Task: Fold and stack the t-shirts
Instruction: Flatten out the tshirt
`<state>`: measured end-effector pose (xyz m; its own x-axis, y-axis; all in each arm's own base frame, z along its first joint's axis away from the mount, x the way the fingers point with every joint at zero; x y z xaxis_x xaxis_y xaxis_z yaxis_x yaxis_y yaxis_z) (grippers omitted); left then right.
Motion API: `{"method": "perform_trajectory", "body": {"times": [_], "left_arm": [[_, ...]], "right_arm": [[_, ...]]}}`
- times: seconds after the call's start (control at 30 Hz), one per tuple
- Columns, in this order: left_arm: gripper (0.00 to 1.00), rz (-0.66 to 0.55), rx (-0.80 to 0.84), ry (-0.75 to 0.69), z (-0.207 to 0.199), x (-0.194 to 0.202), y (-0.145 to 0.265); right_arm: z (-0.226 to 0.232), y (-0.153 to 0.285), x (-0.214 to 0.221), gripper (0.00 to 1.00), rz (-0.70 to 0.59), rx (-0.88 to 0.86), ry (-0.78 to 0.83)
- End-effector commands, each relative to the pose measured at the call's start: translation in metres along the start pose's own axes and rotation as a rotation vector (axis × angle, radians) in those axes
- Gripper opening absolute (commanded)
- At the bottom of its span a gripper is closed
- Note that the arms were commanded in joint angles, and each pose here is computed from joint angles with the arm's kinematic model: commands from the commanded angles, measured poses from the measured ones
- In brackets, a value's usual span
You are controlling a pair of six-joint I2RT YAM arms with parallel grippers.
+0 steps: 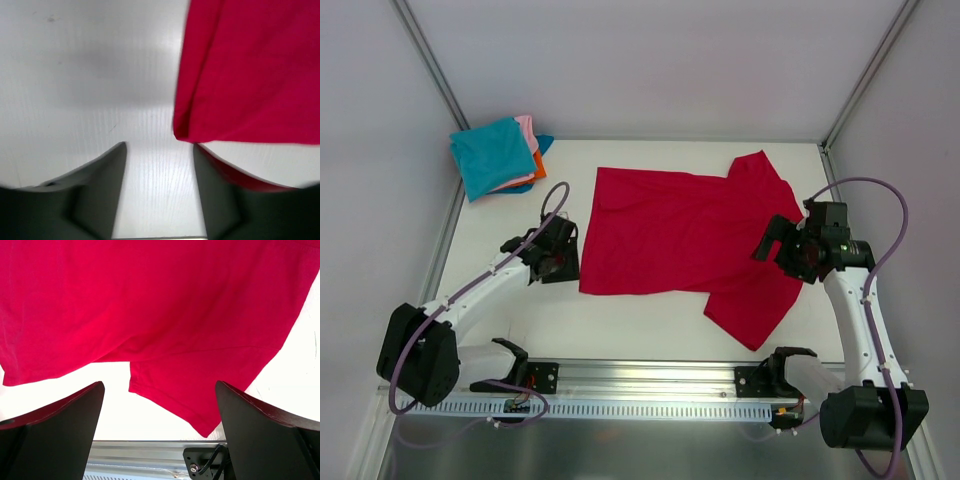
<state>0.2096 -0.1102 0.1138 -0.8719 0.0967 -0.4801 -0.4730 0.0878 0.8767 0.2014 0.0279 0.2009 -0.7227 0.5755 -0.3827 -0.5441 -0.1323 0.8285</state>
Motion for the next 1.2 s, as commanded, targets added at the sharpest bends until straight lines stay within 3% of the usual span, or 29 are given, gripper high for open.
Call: {"method": "perform_trajectory", "body": {"times": [0.0, 0.07, 0.2, 0.3, 0.47, 0.83, 1.17], "left_arm": [[0.64, -0.016, -0.191, 0.050, 0.022, -0.002, 0.003], [0.82, -0.037, -0.225, 0.084, 0.026, -0.003, 0.004], [0.98, -0.076, -0.101, 0.090, 0.012, -0.005, 0.006], [0.98, -0.074, -0.049, 0.083, 0.004, -0.007, 0.000], [0.86, -0.142, 0.082, 0.078, -0.015, -0.018, -0.017], [0.48, -0.032, 0.302, 0.114, -0.049, -0.012, -0.048], [0.38, 0.006, 0.314, 0.115, -0.050, -0.005, -0.053]], "right_arm": [[-0.001, 0.004, 0.004, 1.00, 0.001, -0.025, 0.015], [-0.001, 0.002, 0.008, 0.99, 0.021, -0.038, 0.011], [-0.006, -0.005, 0.019, 0.99, 0.058, -0.030, 0.007], [-0.008, -0.008, 0.022, 0.99, 0.065, -0.029, 0.004], [-0.008, -0.008, 0.023, 0.99, 0.072, -0.028, 0.004], [-0.010, -0.008, 0.024, 0.99, 0.071, -0.021, 0.007], [-0.010, -0.011, 0.023, 1.00, 0.071, -0.018, 0.005]]}}
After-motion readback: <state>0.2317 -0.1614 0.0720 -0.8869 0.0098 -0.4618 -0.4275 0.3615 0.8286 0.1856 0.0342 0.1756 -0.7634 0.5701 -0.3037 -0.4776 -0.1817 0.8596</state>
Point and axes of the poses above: each gripper's point midway between its finger pads, its own y axis back along the fingers, its own z axis along the line the jaws close on, x = y × z, the point moved 5 cm from there along y, back along the fingers, and after that the axes turned 13 degrees about -y, right-handed, at the moved point
